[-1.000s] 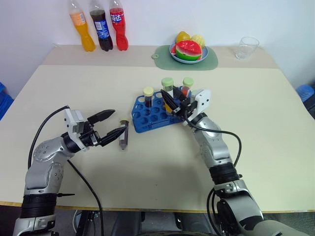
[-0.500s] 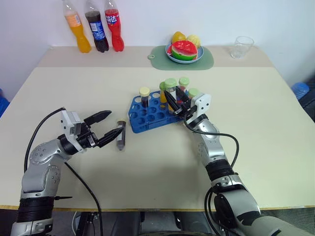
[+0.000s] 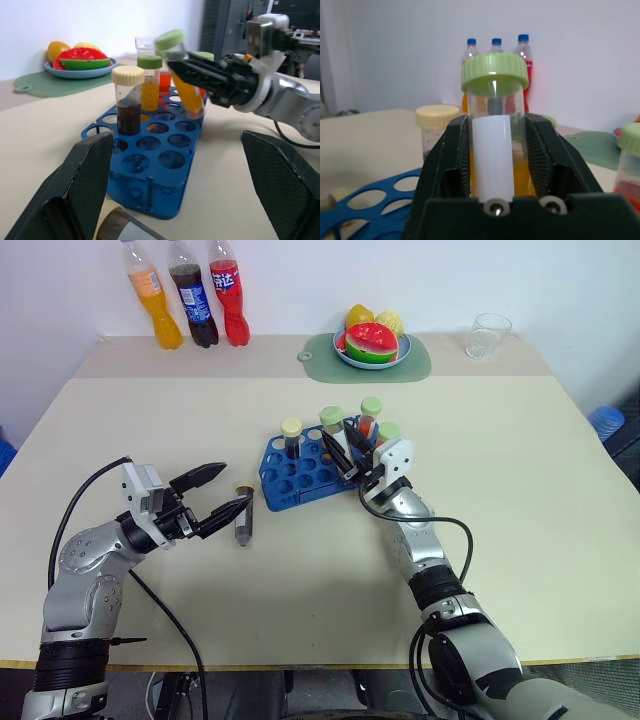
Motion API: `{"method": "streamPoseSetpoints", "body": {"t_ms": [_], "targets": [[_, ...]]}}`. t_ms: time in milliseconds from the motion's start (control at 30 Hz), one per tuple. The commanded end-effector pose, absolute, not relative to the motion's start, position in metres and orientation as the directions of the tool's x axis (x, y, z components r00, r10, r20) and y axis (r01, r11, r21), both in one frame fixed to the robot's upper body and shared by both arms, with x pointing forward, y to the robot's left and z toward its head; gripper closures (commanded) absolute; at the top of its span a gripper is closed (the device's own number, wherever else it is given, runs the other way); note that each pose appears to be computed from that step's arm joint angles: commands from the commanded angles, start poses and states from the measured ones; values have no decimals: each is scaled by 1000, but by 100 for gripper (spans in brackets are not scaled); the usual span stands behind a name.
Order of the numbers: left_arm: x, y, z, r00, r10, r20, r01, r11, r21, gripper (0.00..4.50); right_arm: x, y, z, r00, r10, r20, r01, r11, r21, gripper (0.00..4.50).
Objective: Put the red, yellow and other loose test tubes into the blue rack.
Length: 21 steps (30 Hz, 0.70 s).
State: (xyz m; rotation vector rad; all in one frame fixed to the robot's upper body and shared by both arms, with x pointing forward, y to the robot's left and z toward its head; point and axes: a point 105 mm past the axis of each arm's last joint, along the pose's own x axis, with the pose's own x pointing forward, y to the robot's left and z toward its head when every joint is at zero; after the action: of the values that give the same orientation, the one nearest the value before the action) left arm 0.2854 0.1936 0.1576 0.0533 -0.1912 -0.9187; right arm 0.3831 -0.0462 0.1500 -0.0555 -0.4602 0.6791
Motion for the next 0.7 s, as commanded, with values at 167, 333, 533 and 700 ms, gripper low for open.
{"method": "streamPoseSetpoints", "body": {"t_ms": [167, 333, 533, 700], "targets": [[280, 195, 166, 594, -788, 166, 775, 615, 146, 33, 396, -60, 136, 747, 557, 362, -543, 826, -151, 289], [279, 196, 166, 598, -784, 166, 772, 619, 143, 33, 397, -62, 147, 739, 535, 408, -527, 838, -144, 289], [281, 194, 166, 599, -783, 171, 771, 621, 141, 33, 392, -64, 160, 704, 540, 461, -536, 830, -152, 289], [282, 191, 165, 593, -785, 178, 776, 616, 135, 33, 384, -65, 167, 668, 561, 489, -561, 811, -164, 289]]}}
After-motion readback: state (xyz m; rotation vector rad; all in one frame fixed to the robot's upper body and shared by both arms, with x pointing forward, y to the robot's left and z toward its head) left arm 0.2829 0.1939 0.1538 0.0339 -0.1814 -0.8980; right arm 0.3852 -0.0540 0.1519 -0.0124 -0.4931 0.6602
